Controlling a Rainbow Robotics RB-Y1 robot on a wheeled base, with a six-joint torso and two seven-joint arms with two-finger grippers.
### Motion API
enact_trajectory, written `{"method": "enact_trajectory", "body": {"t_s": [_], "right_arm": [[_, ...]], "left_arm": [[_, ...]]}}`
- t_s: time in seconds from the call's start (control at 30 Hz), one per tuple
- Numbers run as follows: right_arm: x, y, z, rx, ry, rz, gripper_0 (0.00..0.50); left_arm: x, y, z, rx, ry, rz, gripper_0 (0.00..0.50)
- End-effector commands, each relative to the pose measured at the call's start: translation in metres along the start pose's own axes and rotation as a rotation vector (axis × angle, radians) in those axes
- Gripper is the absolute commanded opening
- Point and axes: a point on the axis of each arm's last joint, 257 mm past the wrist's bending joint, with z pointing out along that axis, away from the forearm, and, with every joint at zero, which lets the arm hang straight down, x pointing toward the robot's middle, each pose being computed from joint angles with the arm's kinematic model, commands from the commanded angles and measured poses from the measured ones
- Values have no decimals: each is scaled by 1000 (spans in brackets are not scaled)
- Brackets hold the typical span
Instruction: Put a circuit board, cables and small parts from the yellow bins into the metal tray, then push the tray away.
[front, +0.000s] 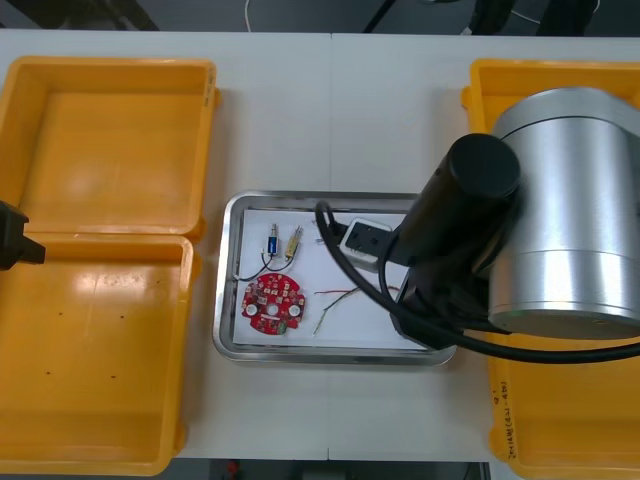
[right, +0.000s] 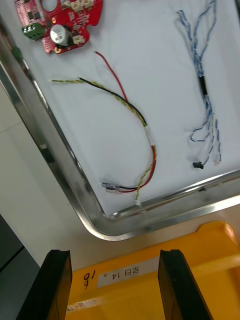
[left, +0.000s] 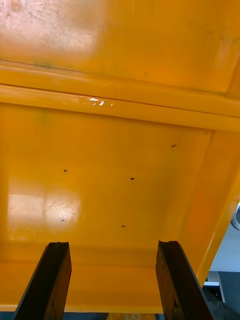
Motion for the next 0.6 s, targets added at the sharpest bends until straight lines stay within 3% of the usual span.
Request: {"method": "enact_trajectory", "body": {"t_s": [0.03, 0.4, 0.6], "right_arm": [[-30, 7, -1, 8, -35, -176, 500], [-60, 29, 14, -37, -103, -385, 500], [-52, 38, 34, -28, -65, -418, 500]], "left_arm": [[0, 14, -14, -42, -28, 41, 500], [1, 12, -14, -33, -26, 65, 500], [1, 10, -14, -30, -26, 72, 500]]}}
